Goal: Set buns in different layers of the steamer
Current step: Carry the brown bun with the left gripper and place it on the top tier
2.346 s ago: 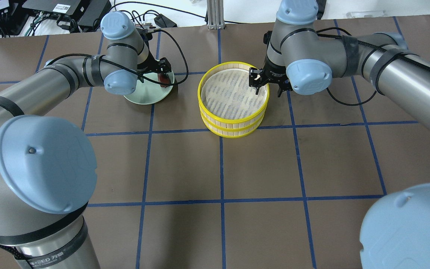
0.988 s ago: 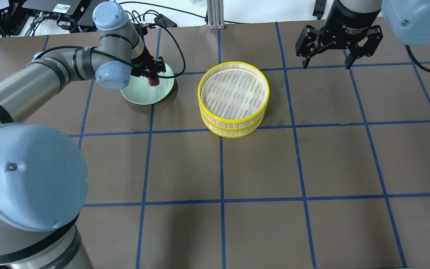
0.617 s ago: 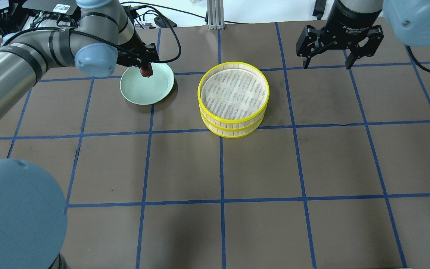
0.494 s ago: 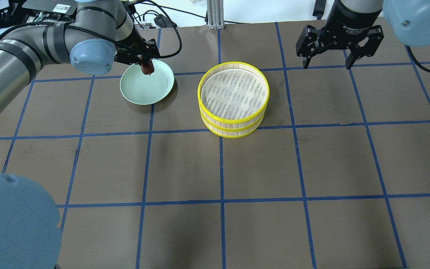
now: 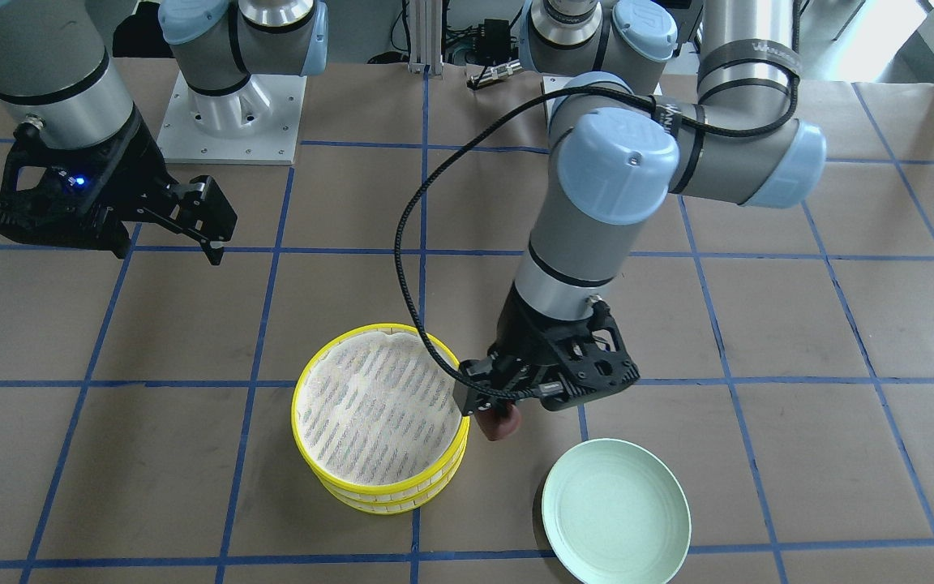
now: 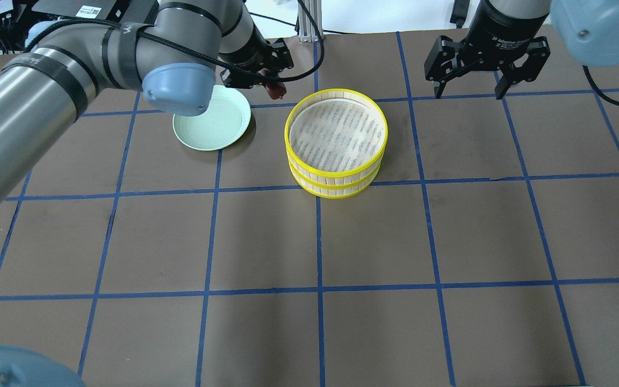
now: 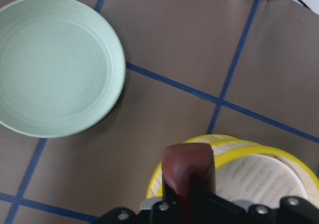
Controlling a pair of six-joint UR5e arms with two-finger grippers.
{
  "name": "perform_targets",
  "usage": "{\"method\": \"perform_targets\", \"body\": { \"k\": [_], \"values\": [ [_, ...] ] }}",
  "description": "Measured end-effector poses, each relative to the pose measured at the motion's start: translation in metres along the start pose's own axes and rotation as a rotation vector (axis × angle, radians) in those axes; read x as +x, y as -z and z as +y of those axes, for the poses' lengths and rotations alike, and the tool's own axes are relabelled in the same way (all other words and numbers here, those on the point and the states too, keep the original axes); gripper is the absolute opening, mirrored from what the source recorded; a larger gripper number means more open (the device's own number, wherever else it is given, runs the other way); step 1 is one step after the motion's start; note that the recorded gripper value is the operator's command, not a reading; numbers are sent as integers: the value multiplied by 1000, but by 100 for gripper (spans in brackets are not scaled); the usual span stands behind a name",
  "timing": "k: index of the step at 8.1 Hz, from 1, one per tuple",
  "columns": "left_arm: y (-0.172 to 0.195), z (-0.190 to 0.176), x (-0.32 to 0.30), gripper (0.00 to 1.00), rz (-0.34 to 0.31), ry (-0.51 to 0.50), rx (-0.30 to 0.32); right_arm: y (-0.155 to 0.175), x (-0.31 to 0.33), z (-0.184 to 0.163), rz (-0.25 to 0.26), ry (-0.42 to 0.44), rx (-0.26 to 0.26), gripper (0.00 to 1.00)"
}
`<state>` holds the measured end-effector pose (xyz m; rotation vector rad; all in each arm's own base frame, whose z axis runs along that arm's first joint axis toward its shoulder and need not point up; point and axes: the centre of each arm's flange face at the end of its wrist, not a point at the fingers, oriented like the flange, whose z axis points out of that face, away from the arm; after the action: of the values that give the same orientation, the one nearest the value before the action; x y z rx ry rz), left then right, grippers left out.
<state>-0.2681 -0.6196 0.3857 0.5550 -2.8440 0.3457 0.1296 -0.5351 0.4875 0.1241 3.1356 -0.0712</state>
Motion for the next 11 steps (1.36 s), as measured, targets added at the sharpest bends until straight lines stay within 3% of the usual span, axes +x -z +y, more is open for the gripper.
{"method": "perform_targets", "body": {
  "k": [3,4,5,6,8,11],
  "values": [
    [-33,44,48,0,94,18,-59,1,-1,-1,-13,-1,8,100],
    [-54,52,55,20,107,14,-70,1,-1,-2,-15,-1,15,100],
    [-72,57,58,90,106,11,-84,2,-1,-2,-16,-1,20,100],
    [-88,61,57,99,97,11,-99,2,-2,-2,-16,-1,23,100],
    [-96,67,55,100,87,22,-112,2,-2,-1,-16,-2,22,100],
    [-69,67,55,100,85,27,-98,0,-1,-2,-12,-1,20,100]
  ]
}}
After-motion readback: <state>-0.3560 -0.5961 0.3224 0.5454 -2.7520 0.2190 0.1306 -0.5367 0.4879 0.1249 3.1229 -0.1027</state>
